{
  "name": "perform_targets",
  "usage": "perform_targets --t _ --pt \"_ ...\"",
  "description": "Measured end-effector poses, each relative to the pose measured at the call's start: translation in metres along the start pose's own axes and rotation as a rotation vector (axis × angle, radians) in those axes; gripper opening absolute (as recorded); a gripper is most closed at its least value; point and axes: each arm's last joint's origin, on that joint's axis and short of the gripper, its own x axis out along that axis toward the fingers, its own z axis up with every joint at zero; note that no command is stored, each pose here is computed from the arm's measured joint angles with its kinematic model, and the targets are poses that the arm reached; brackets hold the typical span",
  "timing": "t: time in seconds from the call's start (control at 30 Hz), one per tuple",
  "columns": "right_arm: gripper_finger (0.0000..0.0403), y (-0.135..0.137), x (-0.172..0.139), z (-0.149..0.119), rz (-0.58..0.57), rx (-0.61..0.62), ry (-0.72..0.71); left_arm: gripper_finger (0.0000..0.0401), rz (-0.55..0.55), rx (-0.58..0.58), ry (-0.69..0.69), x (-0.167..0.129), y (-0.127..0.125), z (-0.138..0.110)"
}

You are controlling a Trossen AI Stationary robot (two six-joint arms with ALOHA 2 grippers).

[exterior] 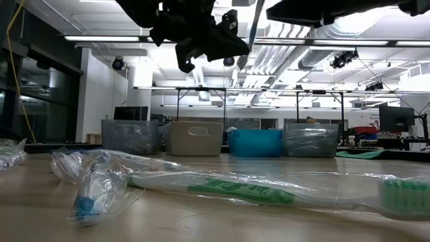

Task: Pick & Place Toothbrushes
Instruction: Put the blue toothbrush into the blue bin

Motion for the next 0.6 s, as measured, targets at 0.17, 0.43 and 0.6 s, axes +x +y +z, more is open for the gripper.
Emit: perform_targets --t 0.17,0.43,0.6 --pt "0.0155 -0.0058 0.0053 0.0011 0.068 0.018 -0.047 0.0 0.0 -0.003 0.0 0.0 0.0 0.0" --pt "0.0151 -0.0107 0.009 0.0016 0.1 0.021 -0.076 0.0 0.001 -0.003 0.0 -0.0001 0.0001 -0.0001" --pt "0.0122 -0.0101 0.0089 0.0023 0.13 0.023 -0.09 0.0 0.001 -0.003 -0.001 0.0 0.0001 0.0"
